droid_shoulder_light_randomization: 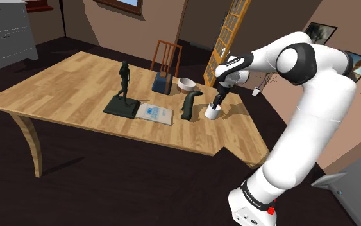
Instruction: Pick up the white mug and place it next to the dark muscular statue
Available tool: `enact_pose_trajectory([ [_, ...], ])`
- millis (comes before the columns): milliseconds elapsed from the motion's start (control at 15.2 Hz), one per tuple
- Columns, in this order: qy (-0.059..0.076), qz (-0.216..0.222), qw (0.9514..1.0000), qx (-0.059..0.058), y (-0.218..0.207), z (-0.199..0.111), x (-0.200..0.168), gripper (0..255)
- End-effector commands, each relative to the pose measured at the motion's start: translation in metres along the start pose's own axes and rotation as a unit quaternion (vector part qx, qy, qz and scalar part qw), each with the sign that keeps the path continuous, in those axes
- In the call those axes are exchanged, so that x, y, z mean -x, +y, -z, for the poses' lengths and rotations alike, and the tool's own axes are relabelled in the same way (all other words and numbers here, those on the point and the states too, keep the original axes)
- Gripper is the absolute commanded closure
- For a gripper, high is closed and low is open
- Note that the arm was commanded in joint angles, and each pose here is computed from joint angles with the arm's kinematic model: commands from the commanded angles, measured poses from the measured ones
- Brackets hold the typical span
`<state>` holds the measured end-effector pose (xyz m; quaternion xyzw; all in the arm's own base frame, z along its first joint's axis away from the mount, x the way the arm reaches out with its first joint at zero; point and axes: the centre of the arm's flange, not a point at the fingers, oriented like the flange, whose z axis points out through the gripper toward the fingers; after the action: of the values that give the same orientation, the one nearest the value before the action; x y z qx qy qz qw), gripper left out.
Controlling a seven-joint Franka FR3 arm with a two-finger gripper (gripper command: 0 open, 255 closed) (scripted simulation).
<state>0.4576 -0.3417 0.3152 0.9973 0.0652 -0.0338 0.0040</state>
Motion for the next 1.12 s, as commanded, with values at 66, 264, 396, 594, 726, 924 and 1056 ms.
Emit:
enact_pose_trajectory([
  [66,0.003,0.004,1.0000,0.001,0.028,-0.022,-0.012,0],
  [264,0.005,0.007,1.0000,0.003,0.058,-0.043,-0.025,0],
  [396,0.007,0.009,0.9999,0.004,0.078,-0.058,-0.034,0],
  [594,0.009,0.011,0.9999,0.005,0.099,-0.073,-0.044,0],
  [726,0.009,0.011,0.9999,0.005,0.099,-0.084,-0.044,0],
  [924,0.009,0.011,0.9999,0.005,0.099,-0.099,-0.044,0],
  [1056,0.009,0.011,0.9999,0.005,0.099,-0.113,-0.045,0],
])
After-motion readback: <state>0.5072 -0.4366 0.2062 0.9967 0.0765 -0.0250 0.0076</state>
